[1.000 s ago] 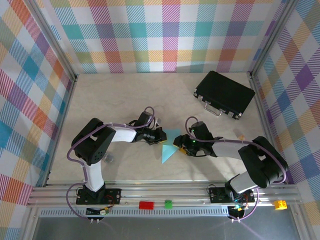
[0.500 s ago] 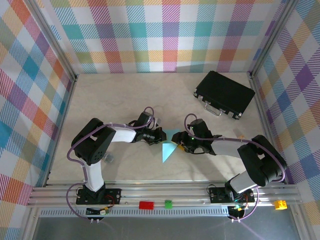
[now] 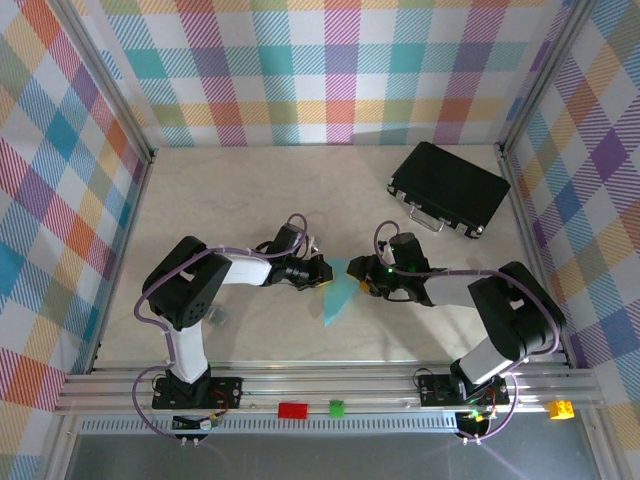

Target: Fold a paper plane with a square sheet of paper (pick it up from the middle)

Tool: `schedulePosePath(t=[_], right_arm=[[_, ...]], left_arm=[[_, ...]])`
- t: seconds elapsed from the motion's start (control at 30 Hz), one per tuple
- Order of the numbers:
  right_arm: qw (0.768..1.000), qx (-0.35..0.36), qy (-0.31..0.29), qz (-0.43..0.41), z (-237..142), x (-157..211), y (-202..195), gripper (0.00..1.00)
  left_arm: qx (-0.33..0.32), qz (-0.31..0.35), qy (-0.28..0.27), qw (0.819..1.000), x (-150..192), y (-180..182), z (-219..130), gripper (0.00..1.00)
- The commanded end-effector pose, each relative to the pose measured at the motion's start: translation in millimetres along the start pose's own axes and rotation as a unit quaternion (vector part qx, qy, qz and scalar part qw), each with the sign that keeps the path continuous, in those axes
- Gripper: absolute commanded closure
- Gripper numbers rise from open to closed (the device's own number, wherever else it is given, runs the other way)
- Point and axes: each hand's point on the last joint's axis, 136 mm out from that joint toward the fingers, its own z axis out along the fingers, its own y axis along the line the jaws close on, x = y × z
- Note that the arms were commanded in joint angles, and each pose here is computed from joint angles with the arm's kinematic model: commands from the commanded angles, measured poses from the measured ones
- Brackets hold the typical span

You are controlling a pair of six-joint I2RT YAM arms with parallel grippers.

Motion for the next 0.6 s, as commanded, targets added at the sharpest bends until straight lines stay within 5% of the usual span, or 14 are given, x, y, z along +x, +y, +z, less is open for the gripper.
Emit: schedulePosePath(t=[0.0,0.4,0.57], right_arm=[[0.999,-0.031,0.021,-0.019,4,-3,12,0.55],[0.997,-0.01,0.057,-0.043,11,-11,1,0.78],[0.997,-0.003,0.073,-0.04,16,-17,-3,0.79]], left_arm=[[-0.011,-0.014,0.004,1.0,4,10,-4,0.92],[-0.003,-0.013,0.001,1.0,2,6,-5,0.92],[0.002,-0.013,0.001,1.0,3,5,-6,0.92]])
